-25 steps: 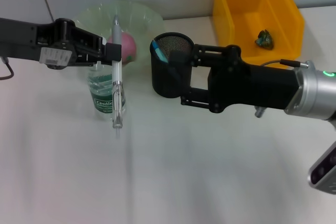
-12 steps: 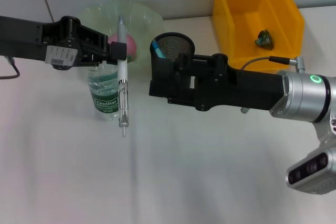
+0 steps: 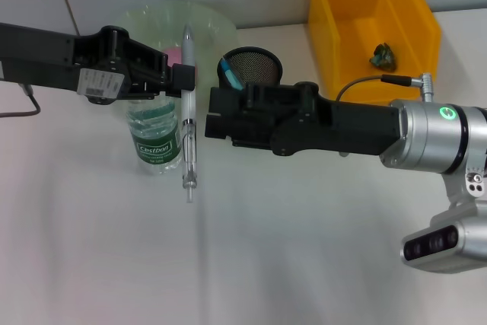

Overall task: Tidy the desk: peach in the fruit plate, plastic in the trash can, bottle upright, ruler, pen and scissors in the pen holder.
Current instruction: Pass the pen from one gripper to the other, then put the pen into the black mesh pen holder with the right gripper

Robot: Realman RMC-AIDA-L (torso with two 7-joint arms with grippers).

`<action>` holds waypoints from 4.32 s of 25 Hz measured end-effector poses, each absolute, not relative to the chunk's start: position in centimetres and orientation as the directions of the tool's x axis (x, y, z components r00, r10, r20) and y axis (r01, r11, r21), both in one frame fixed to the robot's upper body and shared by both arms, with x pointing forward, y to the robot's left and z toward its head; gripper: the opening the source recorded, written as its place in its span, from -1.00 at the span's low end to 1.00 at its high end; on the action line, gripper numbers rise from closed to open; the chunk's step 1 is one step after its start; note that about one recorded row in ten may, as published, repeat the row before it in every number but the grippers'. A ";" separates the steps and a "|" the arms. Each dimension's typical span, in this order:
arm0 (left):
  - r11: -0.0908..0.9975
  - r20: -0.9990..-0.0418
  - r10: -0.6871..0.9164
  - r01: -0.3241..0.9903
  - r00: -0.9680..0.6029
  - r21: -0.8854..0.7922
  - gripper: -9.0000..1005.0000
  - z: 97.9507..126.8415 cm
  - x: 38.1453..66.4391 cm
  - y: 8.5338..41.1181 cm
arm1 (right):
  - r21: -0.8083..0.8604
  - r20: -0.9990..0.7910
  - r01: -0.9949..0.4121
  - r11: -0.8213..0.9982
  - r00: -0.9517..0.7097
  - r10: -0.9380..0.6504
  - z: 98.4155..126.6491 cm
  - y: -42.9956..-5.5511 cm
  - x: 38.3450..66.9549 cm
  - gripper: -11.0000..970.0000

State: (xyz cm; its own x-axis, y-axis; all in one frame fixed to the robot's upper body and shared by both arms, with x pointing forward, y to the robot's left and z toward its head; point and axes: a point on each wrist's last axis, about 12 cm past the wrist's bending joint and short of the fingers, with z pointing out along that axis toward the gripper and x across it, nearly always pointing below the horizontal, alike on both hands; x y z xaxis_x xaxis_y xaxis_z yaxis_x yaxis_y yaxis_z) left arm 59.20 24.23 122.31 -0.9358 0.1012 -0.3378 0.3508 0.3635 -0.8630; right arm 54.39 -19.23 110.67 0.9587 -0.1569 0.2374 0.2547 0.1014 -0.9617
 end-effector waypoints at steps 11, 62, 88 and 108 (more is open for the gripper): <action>0.349 -0.326 0.112 0.344 -0.939 -0.871 -0.70 122.0 59.1 23.8 | -0.960 0.254 0.267 0.088 0.958 -0.135 110.6 -18.4 54.5 0.18; 0.340 -0.310 0.139 0.339 -0.941 -0.877 -0.70 121.6 58.9 23.0 | -0.948 0.293 0.304 0.093 0.949 -0.113 110.6 -17.9 54.3 -0.57; 0.341 -0.310 0.137 0.339 -0.941 -0.877 -0.69 121.4 58.9 23.2 | -0.947 0.297 0.307 0.091 0.948 -0.111 110.6 -17.8 54.4 -0.70; 0.345 -0.302 0.131 0.329 -0.944 -0.879 -0.12 121.2 58.9 23.5 | -0.948 0.294 0.304 0.097 0.950 -0.107 110.8 -17.7 54.4 -0.70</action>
